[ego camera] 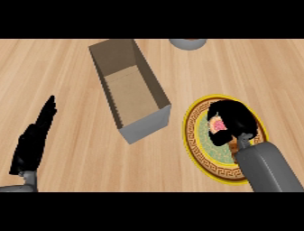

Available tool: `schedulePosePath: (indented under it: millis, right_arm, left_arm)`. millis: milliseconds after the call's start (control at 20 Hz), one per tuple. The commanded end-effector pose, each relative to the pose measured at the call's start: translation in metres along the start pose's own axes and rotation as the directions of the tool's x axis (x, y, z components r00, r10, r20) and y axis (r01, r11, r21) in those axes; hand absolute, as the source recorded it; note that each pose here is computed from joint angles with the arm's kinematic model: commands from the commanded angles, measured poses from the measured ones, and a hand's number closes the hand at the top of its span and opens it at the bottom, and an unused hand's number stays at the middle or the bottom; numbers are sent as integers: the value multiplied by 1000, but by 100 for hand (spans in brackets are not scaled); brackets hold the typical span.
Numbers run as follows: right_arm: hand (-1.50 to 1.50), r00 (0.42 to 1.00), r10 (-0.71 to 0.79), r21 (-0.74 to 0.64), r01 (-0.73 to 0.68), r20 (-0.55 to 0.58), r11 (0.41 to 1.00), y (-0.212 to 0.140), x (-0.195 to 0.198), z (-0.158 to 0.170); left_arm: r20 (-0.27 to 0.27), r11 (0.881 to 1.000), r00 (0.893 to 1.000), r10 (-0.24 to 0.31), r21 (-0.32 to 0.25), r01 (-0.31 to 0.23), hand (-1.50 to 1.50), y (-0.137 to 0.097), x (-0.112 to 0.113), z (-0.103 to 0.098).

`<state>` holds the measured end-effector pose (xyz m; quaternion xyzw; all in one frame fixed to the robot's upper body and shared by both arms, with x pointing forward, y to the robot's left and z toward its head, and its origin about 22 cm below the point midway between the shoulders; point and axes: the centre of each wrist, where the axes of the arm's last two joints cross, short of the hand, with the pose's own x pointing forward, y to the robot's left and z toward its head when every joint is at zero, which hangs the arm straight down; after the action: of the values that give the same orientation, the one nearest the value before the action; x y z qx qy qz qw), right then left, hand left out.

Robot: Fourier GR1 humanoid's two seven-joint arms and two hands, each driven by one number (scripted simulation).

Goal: Pick the cupcake from the plate and place it in the cardboard box

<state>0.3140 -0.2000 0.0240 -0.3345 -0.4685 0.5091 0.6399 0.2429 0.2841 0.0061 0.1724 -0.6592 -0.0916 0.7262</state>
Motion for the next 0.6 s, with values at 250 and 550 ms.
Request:
schedulePosePath:
  millis: [250,550]
  right_arm:
    - [150,962,42,-144,-83,-270,986,38,-2,51]
    - [150,959,60,-250,-132,-276,959,7,34,80]
  left_arm:
    - [-10,1000,1000,-1,19,1,0,3,0,2]
    - [-5,1000,1000,14,-7,-14,0,9,-3,-9]
